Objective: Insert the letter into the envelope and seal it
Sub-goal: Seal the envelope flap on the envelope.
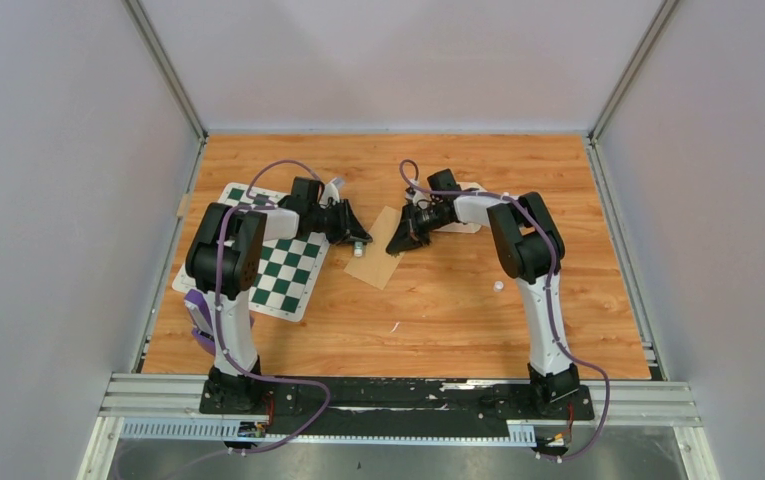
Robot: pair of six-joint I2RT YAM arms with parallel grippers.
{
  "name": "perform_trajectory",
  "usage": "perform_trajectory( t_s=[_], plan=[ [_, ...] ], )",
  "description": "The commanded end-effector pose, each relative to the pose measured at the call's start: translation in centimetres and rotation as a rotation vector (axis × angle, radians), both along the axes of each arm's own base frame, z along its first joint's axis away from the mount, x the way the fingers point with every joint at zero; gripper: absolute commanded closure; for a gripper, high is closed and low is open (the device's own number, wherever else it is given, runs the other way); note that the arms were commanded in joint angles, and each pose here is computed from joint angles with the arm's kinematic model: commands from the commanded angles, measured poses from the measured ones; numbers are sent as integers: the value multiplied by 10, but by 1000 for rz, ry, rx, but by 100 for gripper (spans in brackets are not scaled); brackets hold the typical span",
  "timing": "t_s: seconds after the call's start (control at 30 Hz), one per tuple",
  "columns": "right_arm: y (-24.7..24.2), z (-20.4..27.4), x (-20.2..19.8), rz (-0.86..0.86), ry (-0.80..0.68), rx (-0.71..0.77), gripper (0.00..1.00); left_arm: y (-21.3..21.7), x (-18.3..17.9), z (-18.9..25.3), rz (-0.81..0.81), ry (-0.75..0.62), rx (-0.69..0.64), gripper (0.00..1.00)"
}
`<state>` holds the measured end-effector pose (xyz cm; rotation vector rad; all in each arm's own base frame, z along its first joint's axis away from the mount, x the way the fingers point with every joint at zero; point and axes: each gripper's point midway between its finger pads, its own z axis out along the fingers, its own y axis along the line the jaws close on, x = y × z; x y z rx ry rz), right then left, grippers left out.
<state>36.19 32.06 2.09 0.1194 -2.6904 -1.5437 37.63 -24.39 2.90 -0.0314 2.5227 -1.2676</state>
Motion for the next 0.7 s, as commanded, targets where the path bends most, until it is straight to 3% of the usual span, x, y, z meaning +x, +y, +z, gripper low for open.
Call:
perform_trajectory(
  t_s=[0.0, 0.43, 0.67],
  plan=[
    [7, -16, -13, 19, 41, 0, 96, 10, -14, -33, 35, 76, 89, 100],
    [23, -5, -20, 50, 88, 114, 96, 10, -17, -43, 43, 102, 88, 100],
    [16, -26, -28, 2, 155, 43, 96, 9, -13, -29, 35, 58, 78, 100]
  ],
)
